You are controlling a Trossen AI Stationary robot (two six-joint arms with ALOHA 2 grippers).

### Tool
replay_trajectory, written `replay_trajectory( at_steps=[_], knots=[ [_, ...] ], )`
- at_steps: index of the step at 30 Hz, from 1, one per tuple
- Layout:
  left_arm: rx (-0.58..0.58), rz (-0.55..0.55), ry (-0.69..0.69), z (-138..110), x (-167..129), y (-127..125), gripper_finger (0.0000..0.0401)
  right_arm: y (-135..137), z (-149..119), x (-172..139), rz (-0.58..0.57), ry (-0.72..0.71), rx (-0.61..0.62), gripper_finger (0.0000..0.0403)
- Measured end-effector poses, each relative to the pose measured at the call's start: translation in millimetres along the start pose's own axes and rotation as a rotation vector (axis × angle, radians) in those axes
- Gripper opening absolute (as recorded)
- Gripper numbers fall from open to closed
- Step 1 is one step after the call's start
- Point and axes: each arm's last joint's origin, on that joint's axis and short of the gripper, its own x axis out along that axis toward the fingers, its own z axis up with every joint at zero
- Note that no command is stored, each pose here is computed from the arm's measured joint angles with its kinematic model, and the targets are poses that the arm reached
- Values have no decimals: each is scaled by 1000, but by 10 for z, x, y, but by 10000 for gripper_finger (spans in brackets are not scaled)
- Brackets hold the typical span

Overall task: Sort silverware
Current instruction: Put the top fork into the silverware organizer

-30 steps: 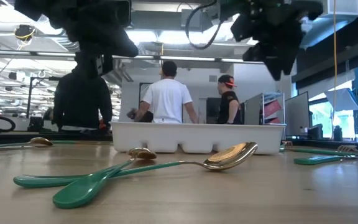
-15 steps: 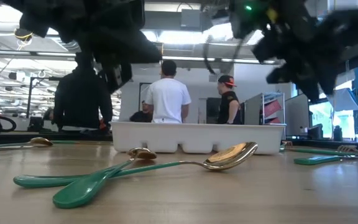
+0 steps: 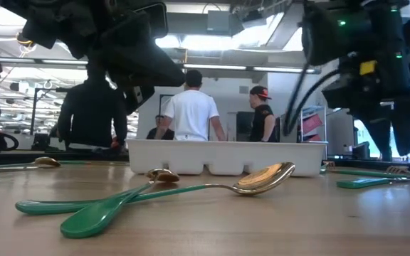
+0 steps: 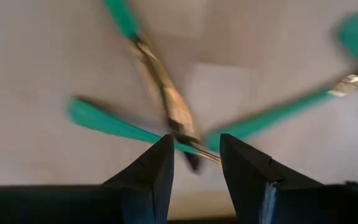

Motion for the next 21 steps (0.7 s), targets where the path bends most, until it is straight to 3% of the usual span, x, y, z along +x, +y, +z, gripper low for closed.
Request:
replay_trajectory(
  at_steps=[3, 9, 17, 21],
  knots=[
    [-1, 0, 0, 0, 0, 0, 4, 15, -66, -10, -85, 55, -30, 133],
    [-3, 1, 0, 1, 0, 2, 4, 17, -80, -12, -95, 69, -62, 133],
    [-4, 3, -2, 1, 0, 2, 4, -172, -27, -29, -482, 42, -177, 133],
    [-2, 3, -2, 1, 0, 2, 4, -369, -7, 8, -460, 64, -159, 133]
  ],
)
